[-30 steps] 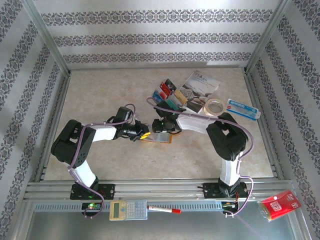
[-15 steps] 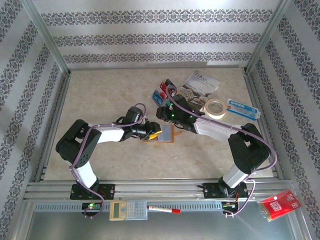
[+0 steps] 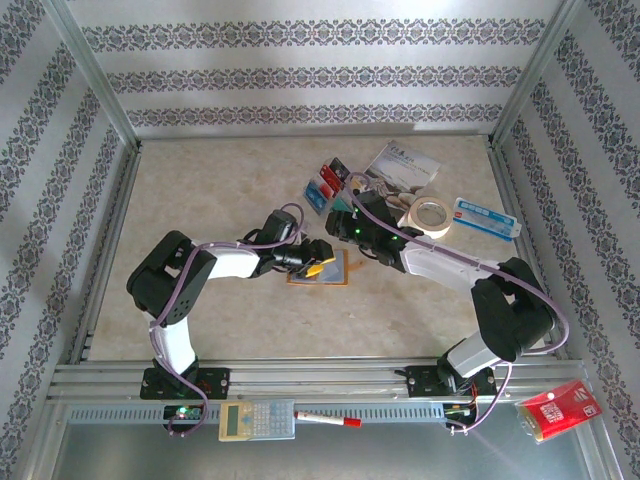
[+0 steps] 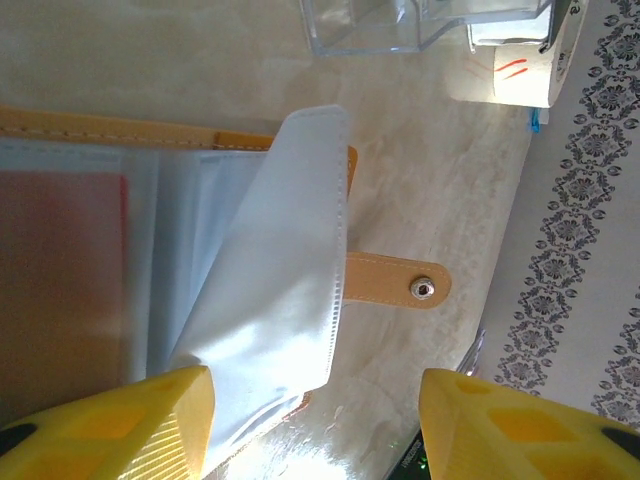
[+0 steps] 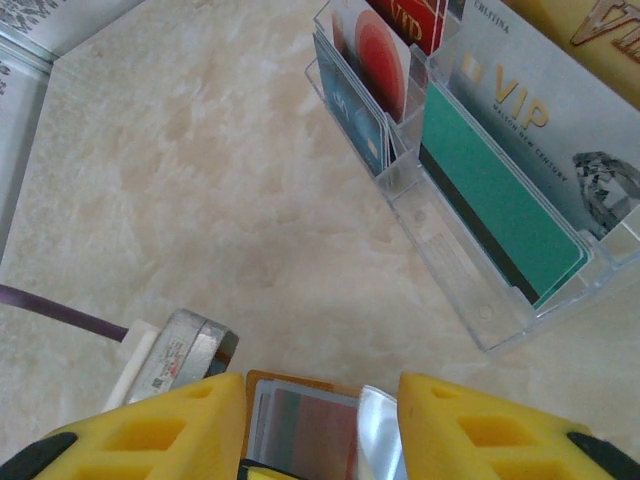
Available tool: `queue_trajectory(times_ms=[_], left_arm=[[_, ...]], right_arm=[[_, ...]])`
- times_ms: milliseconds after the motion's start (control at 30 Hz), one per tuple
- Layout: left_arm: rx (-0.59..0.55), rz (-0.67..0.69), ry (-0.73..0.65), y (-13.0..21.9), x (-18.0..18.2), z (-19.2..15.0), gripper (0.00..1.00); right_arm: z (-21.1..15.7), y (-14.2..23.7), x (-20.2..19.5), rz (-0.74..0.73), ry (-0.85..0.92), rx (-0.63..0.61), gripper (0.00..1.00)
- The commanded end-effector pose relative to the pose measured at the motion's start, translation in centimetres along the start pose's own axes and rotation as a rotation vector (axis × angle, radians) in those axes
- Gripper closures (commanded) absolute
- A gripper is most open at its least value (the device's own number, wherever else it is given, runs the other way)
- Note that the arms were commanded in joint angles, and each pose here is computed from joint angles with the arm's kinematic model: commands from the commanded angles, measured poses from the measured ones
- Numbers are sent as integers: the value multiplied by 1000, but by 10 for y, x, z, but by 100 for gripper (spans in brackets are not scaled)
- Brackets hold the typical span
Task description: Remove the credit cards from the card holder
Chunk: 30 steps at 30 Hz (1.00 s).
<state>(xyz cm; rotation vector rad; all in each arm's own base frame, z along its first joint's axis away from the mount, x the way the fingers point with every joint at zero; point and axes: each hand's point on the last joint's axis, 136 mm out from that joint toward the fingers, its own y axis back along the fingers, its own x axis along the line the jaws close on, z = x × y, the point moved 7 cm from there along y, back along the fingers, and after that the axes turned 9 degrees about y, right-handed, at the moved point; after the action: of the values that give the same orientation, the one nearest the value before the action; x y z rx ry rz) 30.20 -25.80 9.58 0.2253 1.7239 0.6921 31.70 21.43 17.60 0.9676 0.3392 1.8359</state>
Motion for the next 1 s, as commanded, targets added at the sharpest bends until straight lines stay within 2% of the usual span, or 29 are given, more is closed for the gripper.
queue_trajectory(times_ms=[0,167,433,533,700,767,967], left_arm=[[-39,-44,-81,20,-25,3,41],[-71,-24,-116,37,-26,4,39],[-151,150,-42,61,11,22,41],[-199,201,-25,76,20,29,45],[-196,211,-27,77,22,32,60],[-180,212,-25,74,22,33,64],[-151,186,-23,68,15,34,73]], right_arm=[[1,9,-5,-28,-3,-21,55],[1,9,-6,-37,13,-17,55],[-8,-1,3,0,49,56,58],[-22,-12,15,46,67,149,62],[-49,-39,28,119,22,292,74],[-56,-47,27,117,-12,320,79],[-64,-62,15,94,-51,341,83]])
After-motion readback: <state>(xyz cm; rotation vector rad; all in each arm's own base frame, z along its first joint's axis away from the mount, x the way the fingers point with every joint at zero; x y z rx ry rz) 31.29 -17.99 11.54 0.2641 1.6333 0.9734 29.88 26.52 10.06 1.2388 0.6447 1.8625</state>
